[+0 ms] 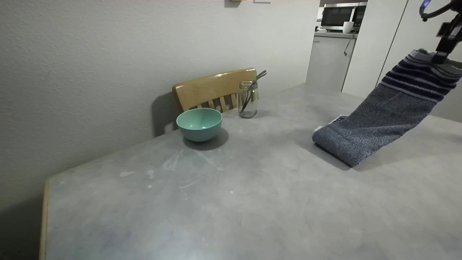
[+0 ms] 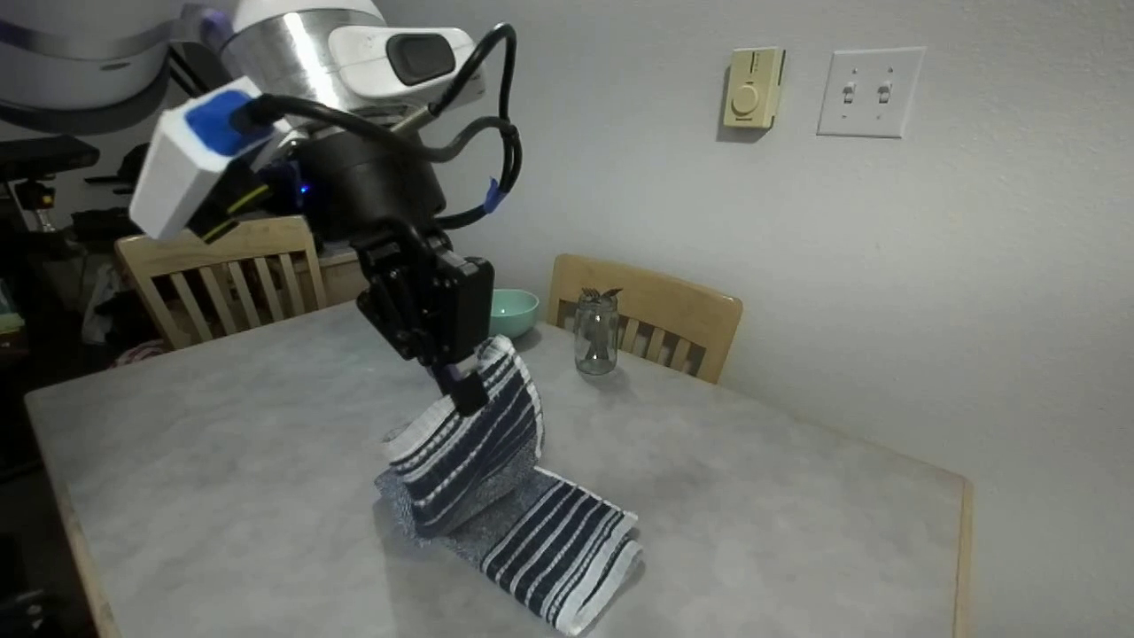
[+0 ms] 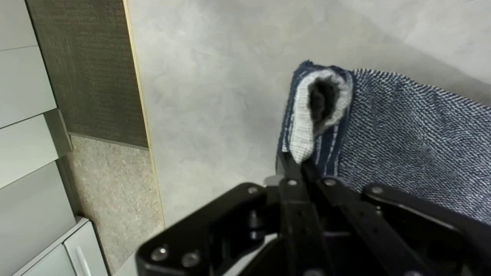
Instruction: Unfold the towel once
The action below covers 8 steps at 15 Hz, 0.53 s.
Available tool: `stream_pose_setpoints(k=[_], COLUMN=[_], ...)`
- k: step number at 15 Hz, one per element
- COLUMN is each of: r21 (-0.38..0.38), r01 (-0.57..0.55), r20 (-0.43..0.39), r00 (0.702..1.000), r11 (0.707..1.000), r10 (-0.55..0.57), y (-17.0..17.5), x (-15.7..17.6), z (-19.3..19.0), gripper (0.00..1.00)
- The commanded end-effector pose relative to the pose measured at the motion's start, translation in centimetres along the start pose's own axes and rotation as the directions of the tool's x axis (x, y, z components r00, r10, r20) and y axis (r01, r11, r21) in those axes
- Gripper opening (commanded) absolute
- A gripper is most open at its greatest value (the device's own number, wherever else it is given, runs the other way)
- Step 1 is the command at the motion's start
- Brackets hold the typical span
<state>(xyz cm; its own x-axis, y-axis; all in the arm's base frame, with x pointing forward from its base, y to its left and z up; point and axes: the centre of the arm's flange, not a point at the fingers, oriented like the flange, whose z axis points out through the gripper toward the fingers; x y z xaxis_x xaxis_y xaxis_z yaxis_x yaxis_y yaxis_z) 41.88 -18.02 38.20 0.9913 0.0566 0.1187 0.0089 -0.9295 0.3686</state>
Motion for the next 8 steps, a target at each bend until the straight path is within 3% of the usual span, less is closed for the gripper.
stream_pose_setpoints(k=[1,8], r21=[0.004,0.018], r01=[-0.014,-0.113], r20=[-0.059,-0.072], r00=[0.998,0.991], r11=[1.000,0.993], r10=[0.014,0.114], y=[1.6,4.2], x=[0.2,0.6], z=[0.6,1.8], gripper=[0.01,0.01])
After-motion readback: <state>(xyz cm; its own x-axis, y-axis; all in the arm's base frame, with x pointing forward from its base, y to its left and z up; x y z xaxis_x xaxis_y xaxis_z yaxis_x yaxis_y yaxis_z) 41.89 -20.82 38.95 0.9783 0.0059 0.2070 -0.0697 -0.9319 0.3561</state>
